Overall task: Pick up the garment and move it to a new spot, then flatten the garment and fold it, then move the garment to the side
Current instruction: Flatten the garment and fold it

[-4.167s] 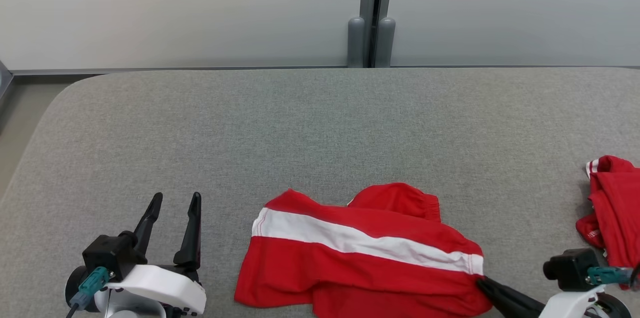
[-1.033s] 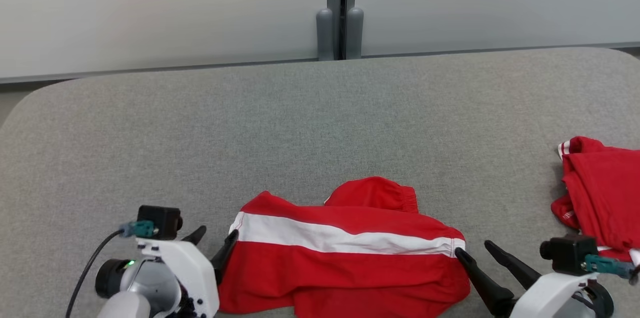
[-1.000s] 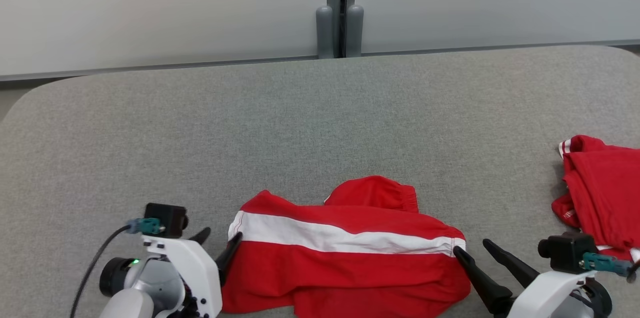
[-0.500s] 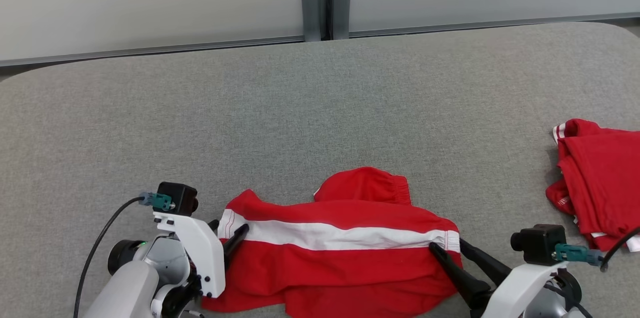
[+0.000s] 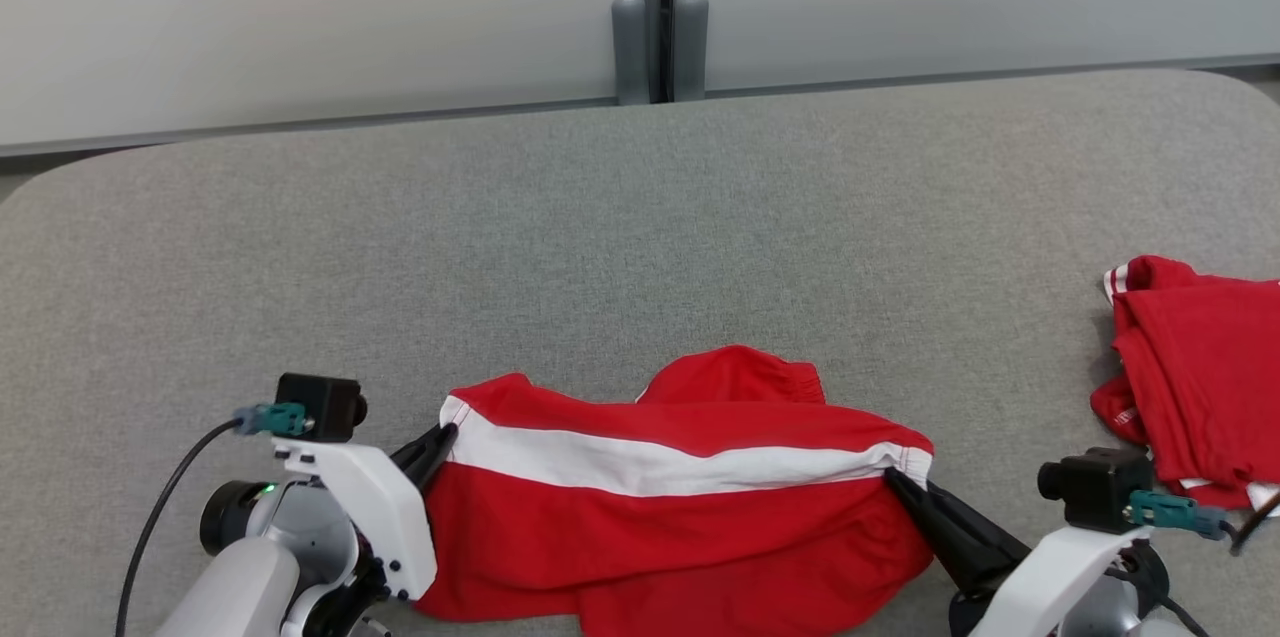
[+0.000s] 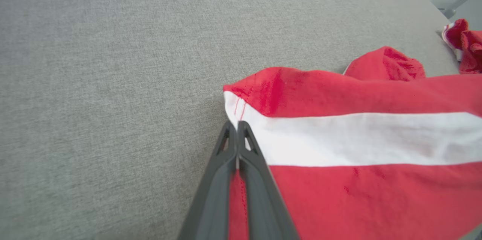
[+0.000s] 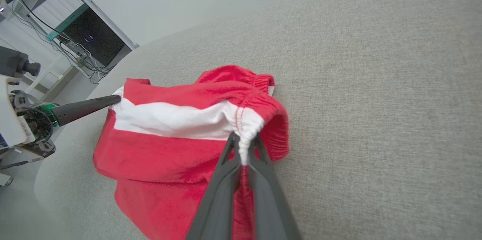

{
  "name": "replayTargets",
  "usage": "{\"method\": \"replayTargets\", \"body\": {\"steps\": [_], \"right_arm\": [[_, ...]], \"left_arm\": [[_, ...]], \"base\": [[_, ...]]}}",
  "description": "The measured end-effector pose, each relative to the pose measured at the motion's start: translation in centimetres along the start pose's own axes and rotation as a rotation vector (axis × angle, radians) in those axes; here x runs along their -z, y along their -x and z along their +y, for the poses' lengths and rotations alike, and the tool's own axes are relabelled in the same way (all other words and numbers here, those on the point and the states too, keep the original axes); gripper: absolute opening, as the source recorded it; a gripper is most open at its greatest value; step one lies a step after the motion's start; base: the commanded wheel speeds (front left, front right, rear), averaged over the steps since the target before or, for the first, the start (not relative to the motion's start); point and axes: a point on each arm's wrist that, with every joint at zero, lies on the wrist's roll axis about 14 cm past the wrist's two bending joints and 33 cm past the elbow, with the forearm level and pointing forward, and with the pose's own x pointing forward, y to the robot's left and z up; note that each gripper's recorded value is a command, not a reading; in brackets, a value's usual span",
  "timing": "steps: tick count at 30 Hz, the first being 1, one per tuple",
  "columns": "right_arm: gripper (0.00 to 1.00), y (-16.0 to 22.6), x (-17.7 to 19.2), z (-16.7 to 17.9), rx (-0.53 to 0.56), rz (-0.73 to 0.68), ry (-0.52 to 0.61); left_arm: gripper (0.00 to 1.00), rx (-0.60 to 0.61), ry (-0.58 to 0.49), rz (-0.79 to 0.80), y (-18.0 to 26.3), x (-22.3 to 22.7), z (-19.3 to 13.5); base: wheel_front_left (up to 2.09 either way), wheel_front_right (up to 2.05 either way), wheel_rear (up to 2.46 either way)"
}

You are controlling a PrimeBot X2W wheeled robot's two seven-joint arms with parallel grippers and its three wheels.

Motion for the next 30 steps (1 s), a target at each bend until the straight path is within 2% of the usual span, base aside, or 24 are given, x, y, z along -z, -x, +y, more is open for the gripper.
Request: {"method": "replayTargets", "body": {"steps": [8,15,21,24,30], "right_arm": [[0.0,1.3,-2.9,0.9,-0.034,-0.117,0.006],[0.0,0.1,-7.1,1.5,-0.092,-0.199,0.051],[0.0,-3.7,-13.6,1.3,-0.149,-0.283,0.135],[0.0,-7.3,-18.2,0.7,-0.176,-0.329,0.166],[0.0,-12.4,-23.7,-1.4,-0.179,-0.384,0.155]], "left_arm": [[0.0,0.029,0.029,-0.205,3.5,-3.5,-1.2],[0.0,0.047,-0.058,-0.33,4.7,-9.2,-1.8],[0.0,0.028,-0.178,-0.397,2.4,-16.7,-0.6],[0.0,-0.015,-0.255,-0.426,-0.4,-21.4,1.2],[0.0,-0.057,-0.314,-0.52,-4.3,-28.6,3.0]], "base": [[0.0,0.0,0.0],[0.0,0.0,0.0],[0.0,0.0,0.0],[0.0,0.0,0.0],[0.0,0.0,0.0]]}}
